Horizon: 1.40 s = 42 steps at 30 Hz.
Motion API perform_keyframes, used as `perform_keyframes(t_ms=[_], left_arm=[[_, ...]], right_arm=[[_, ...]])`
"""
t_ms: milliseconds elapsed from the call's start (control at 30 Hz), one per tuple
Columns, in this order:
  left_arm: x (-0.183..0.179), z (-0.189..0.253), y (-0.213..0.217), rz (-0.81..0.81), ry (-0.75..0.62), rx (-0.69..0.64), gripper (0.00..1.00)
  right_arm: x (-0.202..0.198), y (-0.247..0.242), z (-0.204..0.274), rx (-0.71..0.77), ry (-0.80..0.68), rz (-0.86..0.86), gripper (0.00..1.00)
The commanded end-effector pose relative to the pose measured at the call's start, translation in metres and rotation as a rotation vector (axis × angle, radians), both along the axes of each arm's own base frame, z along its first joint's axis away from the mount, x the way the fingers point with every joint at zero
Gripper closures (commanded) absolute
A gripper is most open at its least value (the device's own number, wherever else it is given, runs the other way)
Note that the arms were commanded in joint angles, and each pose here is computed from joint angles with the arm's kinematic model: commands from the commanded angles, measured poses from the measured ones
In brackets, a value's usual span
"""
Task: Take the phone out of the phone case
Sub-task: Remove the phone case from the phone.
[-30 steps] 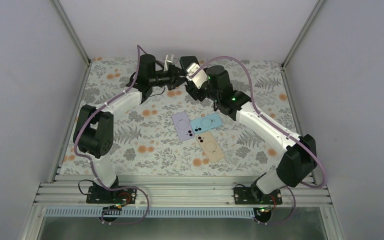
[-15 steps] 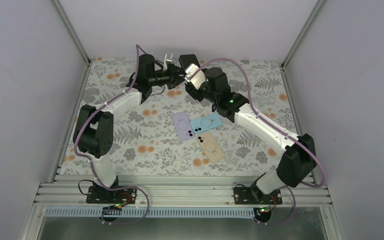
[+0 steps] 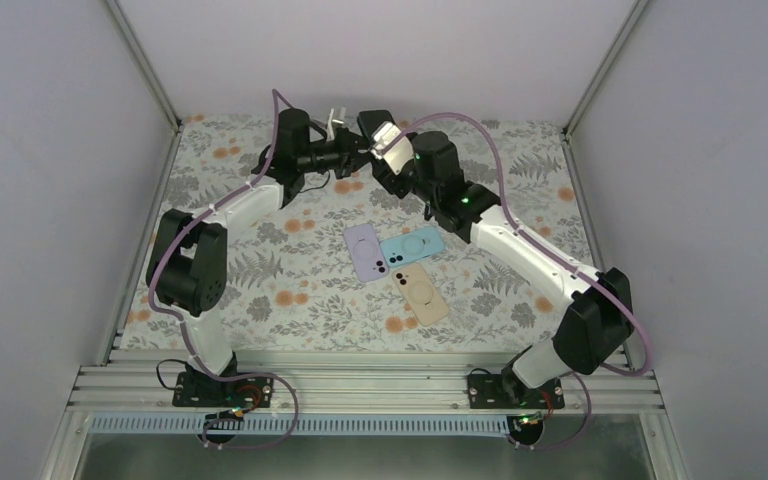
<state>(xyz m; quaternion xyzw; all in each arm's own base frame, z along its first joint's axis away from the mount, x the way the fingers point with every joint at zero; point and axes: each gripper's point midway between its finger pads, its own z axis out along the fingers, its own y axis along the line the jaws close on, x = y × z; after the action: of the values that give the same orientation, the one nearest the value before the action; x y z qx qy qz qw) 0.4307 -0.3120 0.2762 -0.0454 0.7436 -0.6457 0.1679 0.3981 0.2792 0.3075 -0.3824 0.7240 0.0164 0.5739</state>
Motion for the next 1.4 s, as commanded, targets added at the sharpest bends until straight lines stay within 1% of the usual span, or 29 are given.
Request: perform_keyframes(t_ms=[0,100,200,333,400,533,733,933,967,1167,1367], left_arm=[[-0.006,0.018,0.001,-0.030,-0.064,-0.022,0.97],[-0.006,0.018,0.001,-0.031,-0.062,-0.025,0.97],[-0.005,0.017,0.000,-0.032,-0.055,-0.030,0.97],[-0.005,0.015,0.000,-0.032,-0.050,-0.030,0.97],[-0.005,0.014,0.000,-0.033,-0.048,-0.030,0.97],[-0.005,0.014,0.000,-0.033,-0.046,-0.030,0.97],[-0.005,0.011,0.000,-0.031,-0.038,-0.029,0.97],[-0.004,0.010,-0.001,-0.029,-0.033,-0.027,0.97],[-0.004,0.009,-0.001,-0.029,-0.031,-0.027,0.97],[-0.002,0.006,-0.001,-0.028,-0.023,-0.024,0.97],[0.001,-0.001,0.000,-0.014,-0.022,0.001,0.98]], right_arm=[[0.011,-0.022,0.005,-0.052,-0.089,-0.091,0.33],[0.011,-0.026,0.001,-0.089,-0.124,-0.108,0.38],[0.013,-0.031,-0.003,-0.124,-0.167,-0.129,0.38],[0.013,-0.032,-0.013,-0.164,-0.192,-0.128,0.29],[0.012,-0.032,-0.015,-0.170,-0.198,-0.127,0.30],[0.013,-0.032,-0.012,-0.186,-0.227,-0.134,0.41],[0.016,-0.036,0.000,-0.203,-0.286,-0.170,0.52],[0.016,-0.037,0.010,-0.204,-0.309,-0.186,0.67],[0.016,-0.037,0.011,-0.204,-0.311,-0.187,0.70],[0.013,-0.038,0.019,-0.202,-0.328,-0.199,0.95],[0.014,-0.040,0.037,-0.173,-0.346,-0.216,0.96]])
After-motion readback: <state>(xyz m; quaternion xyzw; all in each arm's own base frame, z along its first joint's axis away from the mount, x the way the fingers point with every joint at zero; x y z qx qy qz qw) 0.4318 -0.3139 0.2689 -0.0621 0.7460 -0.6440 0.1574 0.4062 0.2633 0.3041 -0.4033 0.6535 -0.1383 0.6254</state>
